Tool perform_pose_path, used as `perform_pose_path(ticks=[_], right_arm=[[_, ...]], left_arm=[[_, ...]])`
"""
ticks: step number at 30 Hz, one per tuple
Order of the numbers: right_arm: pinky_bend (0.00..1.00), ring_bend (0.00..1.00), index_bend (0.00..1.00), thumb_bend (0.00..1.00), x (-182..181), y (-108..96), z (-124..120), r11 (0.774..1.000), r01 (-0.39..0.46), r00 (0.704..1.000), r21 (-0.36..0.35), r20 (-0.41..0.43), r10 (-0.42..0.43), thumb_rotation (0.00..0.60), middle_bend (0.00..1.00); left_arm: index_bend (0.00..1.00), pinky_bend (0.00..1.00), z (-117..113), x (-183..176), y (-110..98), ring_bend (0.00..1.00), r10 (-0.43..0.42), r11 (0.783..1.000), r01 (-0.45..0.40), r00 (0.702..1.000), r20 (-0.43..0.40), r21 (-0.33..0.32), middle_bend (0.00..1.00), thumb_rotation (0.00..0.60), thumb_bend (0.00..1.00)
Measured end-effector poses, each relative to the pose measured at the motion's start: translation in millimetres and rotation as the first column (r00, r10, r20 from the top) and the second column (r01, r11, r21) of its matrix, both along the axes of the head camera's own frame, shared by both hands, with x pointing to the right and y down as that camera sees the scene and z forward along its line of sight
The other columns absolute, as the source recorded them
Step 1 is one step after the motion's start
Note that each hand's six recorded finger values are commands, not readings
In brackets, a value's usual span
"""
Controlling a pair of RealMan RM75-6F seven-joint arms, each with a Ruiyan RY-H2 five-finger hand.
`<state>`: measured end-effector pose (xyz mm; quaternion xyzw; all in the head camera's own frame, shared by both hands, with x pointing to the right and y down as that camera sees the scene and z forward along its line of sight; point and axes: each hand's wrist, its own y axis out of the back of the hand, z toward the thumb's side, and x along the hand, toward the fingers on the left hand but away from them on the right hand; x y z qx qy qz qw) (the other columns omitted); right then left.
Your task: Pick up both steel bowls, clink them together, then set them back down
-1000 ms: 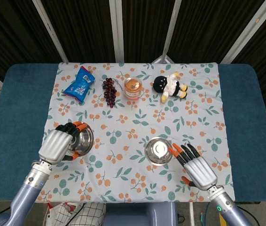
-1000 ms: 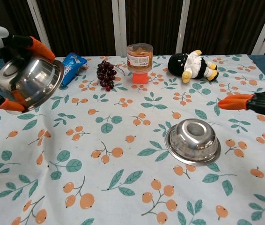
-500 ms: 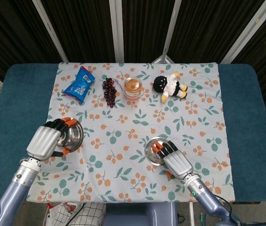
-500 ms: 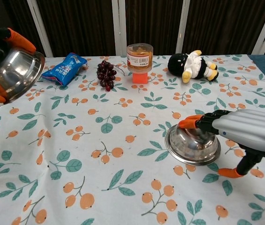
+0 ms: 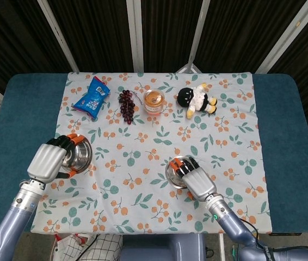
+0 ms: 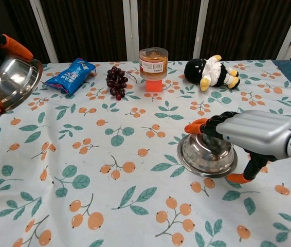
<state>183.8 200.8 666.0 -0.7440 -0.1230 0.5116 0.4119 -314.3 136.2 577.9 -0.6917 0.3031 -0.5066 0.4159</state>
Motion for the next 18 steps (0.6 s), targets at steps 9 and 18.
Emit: perform_pose_path(ticks=[9,18], right_arm=[[0.00,0.00,0.00,0.32,-8.0,-9.9,13.4,1.000,0.020,0.997,-0.004,-0.077,-0.021,0.600,0.00],[0.00,0.00,0.00,0.32,-10.5,-26.0,14.8,1.000,0.002,0.996,0.001,-0.094,-0.002,0.600,0.00]], left_arm=[[0.45,0.67,4.2,-2.9,0.4,0.49,0.001,1.000,-0.001,1.000,0.013,-0.005,0.62,0.600,0.38],[0.45,0.66,14.6,-3.2,-1.9,0.49,-0.008,1.000,0.009,1.000,0.024,-0.020,0.62,0.600,0.38]])
